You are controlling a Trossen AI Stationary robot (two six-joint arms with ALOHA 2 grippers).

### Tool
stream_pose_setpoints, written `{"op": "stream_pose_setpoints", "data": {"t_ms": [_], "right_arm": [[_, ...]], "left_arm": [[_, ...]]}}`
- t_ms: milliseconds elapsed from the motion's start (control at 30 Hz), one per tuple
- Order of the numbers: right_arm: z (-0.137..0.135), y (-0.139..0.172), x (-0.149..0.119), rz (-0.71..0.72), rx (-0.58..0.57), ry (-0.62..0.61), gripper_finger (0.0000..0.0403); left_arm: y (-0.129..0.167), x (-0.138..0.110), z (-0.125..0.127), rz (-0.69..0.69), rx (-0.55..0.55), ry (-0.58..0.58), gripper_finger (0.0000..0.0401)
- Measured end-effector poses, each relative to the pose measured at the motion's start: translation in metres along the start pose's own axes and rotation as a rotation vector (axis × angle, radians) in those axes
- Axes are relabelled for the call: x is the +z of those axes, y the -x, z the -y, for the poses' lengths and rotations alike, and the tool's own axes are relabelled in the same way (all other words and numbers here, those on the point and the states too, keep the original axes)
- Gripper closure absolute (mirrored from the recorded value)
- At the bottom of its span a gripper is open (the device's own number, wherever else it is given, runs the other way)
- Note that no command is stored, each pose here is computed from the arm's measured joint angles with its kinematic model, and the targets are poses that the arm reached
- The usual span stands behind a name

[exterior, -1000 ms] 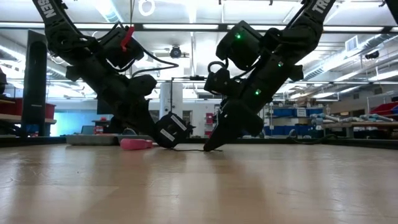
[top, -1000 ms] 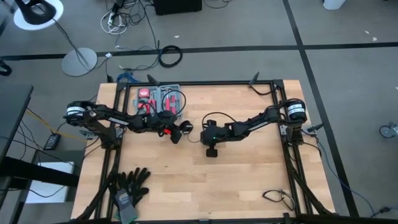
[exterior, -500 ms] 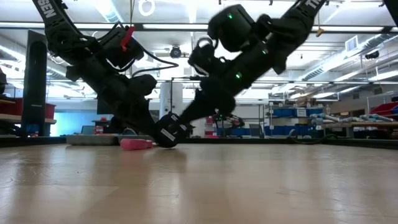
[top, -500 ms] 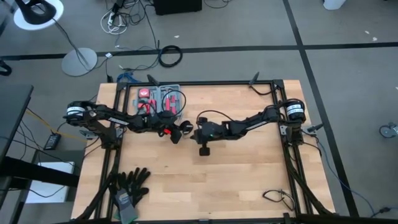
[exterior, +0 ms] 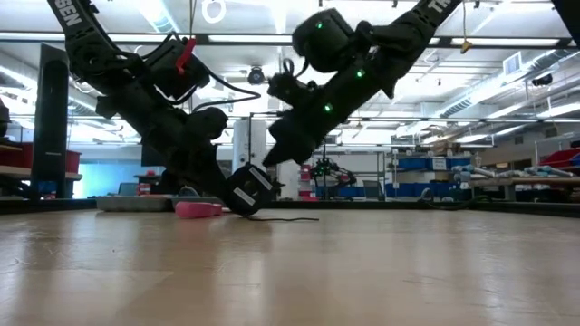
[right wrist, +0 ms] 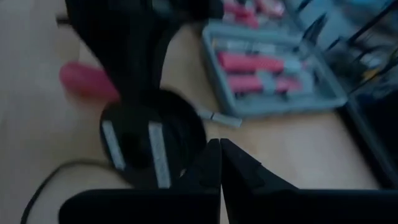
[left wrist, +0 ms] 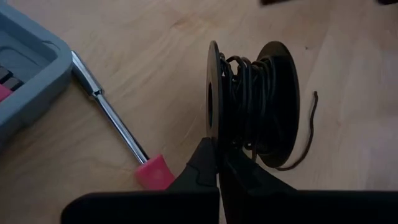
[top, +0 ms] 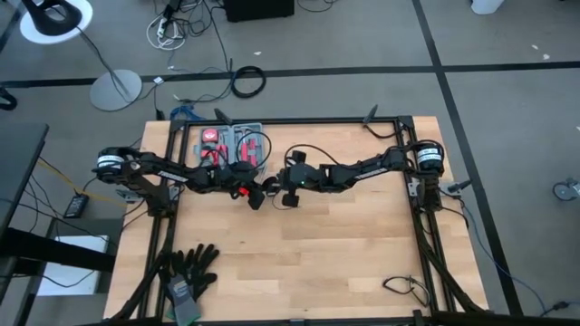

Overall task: Coil cords
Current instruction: Coil the black wire onto the spool

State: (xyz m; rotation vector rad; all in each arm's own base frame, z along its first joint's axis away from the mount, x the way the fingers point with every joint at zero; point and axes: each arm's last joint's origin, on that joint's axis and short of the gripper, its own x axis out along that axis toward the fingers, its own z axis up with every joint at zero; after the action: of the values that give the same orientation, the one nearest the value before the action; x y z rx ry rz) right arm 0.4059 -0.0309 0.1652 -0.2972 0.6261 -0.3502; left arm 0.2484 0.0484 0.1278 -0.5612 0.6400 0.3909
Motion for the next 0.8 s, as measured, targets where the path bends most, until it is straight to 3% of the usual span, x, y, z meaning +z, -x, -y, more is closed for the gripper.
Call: {"op": "stream_pose_setpoints", "data": {"t_ms": [333, 800], "right_arm": [[-0.011, 0.006, -0.012, -0.134, 0.081, 0.028, 0.0403], [-0.012, 0.014, -0.022, -0.268, 0.095, -0.022, 0.0403]], "left_arm": [[0.000, 0.000, 0.000, -0.004, 0.002, -0.004, 0.0400], [0.000, -0.001, 0.000, -0.006, 0.002, -0.020, 0.0400]]}}
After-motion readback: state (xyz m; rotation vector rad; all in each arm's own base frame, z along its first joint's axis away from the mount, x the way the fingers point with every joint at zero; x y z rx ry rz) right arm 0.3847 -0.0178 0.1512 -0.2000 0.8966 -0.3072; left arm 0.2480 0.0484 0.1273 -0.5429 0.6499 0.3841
